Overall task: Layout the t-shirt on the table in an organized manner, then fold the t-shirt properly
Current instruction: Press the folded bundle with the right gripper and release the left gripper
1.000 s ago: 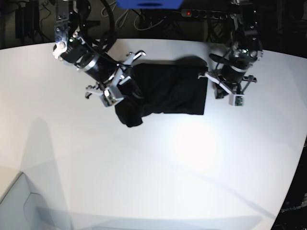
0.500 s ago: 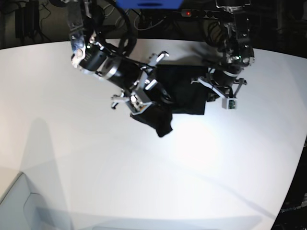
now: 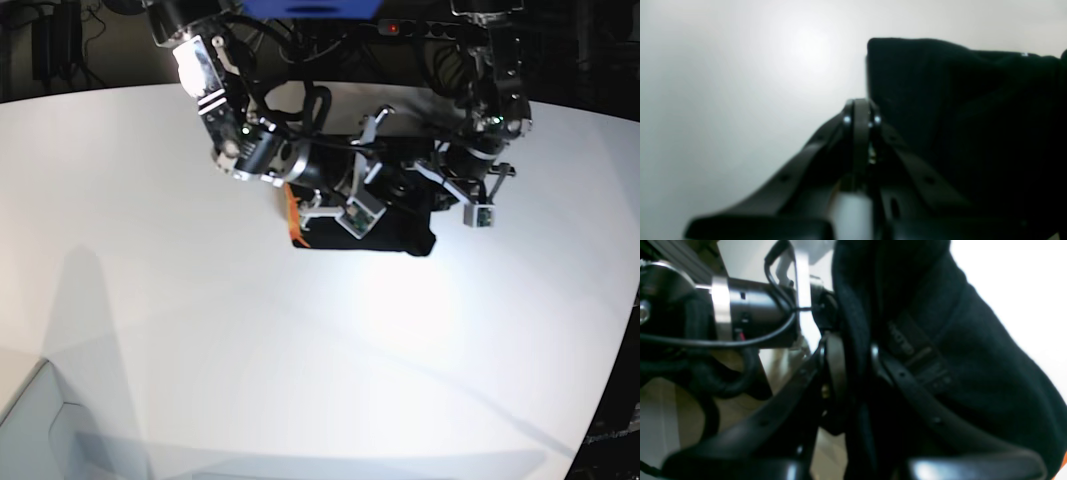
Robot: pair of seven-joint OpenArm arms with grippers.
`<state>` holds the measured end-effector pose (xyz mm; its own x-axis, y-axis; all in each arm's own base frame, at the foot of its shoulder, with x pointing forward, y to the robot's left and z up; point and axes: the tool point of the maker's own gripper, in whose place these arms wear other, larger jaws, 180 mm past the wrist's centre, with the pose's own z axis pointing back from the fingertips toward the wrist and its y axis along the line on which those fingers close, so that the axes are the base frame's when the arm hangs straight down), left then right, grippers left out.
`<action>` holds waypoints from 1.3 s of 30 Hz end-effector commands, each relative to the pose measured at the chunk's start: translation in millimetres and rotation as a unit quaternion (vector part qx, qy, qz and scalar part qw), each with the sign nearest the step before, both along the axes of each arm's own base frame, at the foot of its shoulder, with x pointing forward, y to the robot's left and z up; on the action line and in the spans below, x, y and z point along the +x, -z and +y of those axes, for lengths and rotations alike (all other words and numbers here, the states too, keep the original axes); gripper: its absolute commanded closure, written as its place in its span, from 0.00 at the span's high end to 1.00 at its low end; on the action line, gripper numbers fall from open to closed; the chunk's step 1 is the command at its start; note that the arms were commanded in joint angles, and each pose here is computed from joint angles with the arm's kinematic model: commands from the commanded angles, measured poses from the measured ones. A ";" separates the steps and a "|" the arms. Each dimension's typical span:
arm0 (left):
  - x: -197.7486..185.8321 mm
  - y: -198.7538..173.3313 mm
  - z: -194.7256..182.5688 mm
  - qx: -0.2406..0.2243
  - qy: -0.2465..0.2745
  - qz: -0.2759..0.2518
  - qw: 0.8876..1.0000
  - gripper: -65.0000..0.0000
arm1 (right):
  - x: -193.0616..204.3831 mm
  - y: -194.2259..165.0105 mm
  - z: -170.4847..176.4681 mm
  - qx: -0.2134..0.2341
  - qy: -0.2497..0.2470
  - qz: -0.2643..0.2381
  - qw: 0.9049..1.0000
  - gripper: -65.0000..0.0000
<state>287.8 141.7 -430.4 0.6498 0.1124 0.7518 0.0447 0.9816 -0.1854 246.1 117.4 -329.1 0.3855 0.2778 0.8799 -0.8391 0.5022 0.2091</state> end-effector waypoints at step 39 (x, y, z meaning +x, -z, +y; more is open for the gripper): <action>-33.5 -104.0 88.1 0.048 -0.093 -0.106 0.989 0.01 | 22.0 -9.7 -52.7 0.037 0.105 0.000 0.994 0.35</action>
